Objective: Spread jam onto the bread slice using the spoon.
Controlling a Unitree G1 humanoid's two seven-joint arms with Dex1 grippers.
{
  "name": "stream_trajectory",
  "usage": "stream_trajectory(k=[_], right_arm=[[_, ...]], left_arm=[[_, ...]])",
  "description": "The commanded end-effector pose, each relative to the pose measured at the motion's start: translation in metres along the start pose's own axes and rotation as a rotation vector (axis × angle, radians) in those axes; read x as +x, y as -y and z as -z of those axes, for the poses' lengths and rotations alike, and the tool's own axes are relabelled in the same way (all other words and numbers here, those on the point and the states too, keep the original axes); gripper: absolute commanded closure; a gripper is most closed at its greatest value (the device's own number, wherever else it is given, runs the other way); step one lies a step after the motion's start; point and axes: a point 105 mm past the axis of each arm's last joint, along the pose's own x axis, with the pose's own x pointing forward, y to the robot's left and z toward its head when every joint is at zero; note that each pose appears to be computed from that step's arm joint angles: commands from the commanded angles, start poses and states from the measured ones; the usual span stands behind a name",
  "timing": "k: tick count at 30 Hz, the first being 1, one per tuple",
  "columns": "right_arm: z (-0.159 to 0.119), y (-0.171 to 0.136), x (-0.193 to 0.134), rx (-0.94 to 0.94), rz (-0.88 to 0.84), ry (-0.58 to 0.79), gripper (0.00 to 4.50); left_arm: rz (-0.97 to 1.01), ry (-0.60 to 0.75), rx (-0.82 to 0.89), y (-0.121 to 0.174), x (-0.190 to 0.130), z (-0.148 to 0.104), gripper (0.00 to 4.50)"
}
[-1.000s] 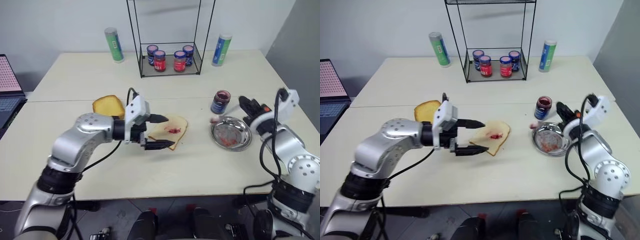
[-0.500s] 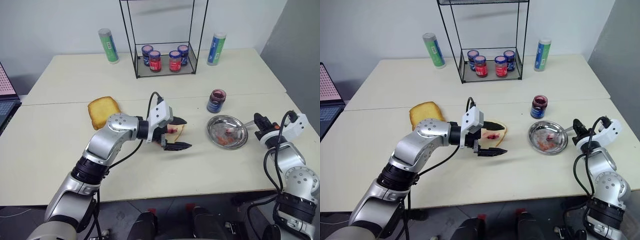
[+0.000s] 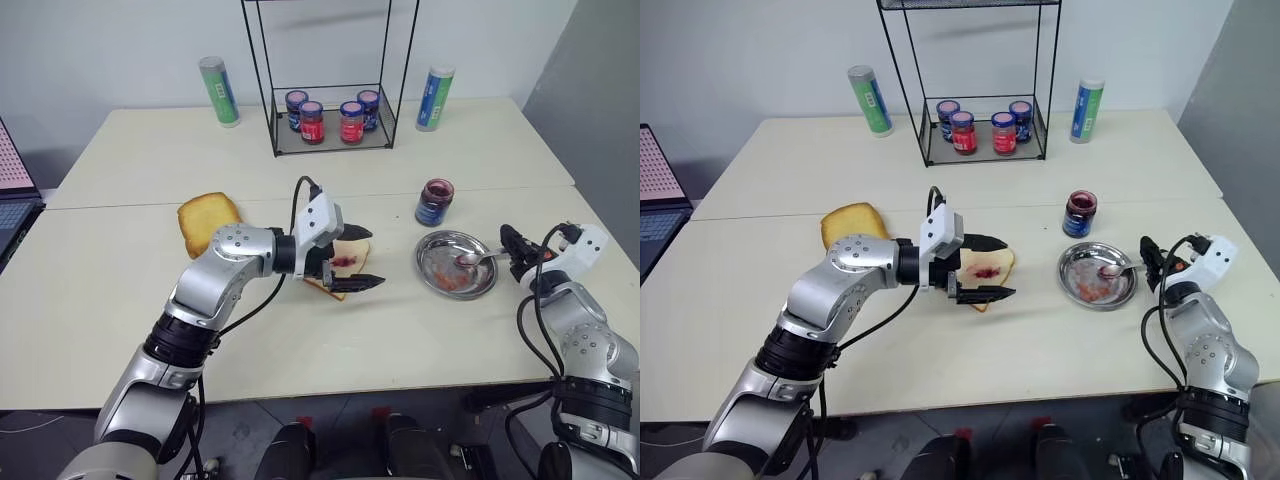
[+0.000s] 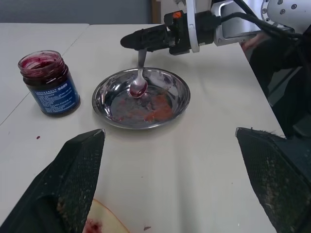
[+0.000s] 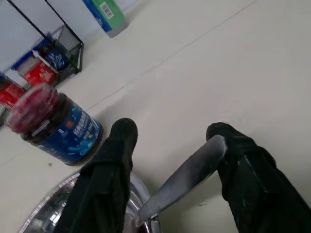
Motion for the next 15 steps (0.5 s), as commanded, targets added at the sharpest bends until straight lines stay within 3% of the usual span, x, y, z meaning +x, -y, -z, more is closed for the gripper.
stream_trajectory(k=[1,5,15], right_arm=[[-0.013,-0.009,-0.002,-0.092,-0.041,0.048,0.92],[-0.015,-0.017,-0.002,-0.144,-0.078,0.049,0.03],[-0.013,-0.036,-0.005,-0.326,-0.158,0.042,0.03]], left_arm=[[-0.017,0.034,0.036,-0.001,-0.006,-0.012,0.00],[-0.026,0.029,0.031,-0.001,-0.009,-0.009,0.00],[-0.042,0.017,0.025,0.002,-0.016,-0.004,0.00]])
